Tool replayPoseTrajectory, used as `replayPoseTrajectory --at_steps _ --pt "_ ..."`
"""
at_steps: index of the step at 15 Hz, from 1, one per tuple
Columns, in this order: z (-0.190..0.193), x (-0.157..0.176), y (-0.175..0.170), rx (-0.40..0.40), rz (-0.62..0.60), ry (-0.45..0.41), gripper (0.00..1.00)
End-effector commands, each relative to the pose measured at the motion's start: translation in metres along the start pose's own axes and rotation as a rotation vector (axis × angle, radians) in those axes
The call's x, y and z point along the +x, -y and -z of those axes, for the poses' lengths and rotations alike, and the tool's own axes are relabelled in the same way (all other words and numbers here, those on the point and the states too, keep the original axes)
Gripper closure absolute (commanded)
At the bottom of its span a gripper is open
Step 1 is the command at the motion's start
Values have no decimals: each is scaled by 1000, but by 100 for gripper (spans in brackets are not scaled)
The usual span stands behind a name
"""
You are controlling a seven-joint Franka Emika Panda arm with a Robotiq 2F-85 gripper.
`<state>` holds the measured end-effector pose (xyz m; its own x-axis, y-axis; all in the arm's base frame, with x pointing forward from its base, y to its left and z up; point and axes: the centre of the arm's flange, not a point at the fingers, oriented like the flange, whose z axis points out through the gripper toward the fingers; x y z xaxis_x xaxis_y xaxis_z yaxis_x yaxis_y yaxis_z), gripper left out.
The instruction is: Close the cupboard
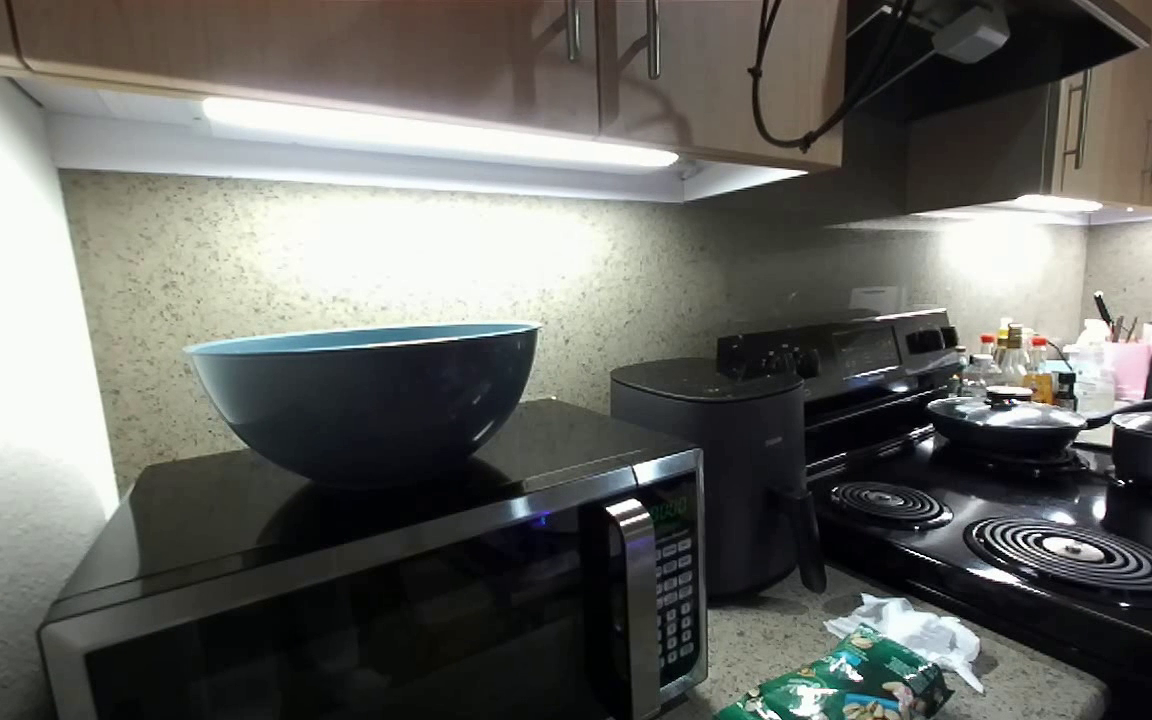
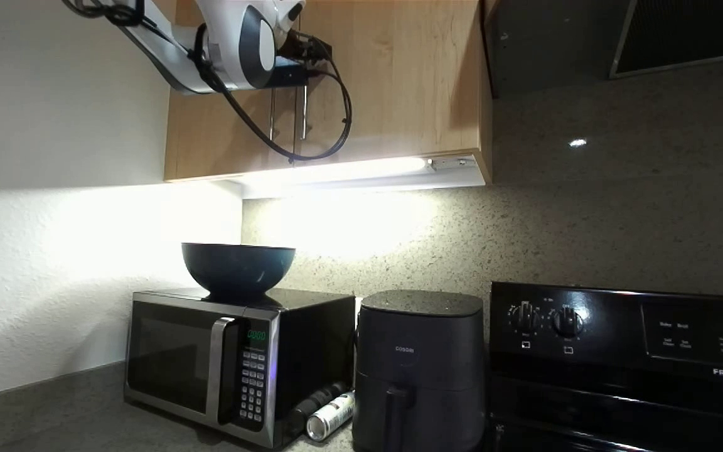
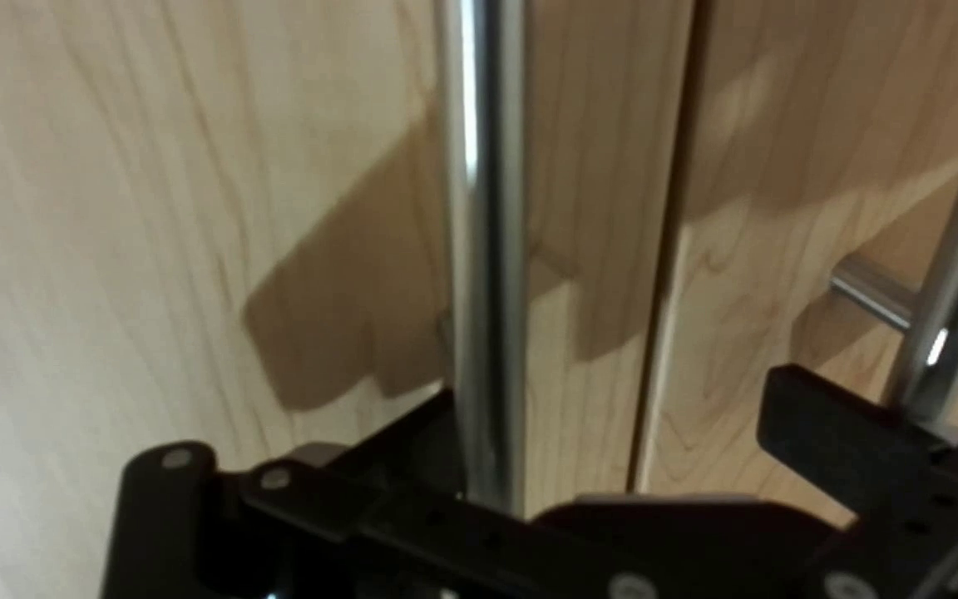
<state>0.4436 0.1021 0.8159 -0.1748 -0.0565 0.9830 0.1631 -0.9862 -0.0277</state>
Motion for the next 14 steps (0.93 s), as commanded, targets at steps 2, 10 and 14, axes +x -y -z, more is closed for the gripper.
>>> replayPoseTrajectory --at_steps 2,10,14 --pt "17 27 16 27 -2 -25 0" --pt "132 115 6 22 -23 -165 0" --pt "139 136 1 2 -20 -222 0"
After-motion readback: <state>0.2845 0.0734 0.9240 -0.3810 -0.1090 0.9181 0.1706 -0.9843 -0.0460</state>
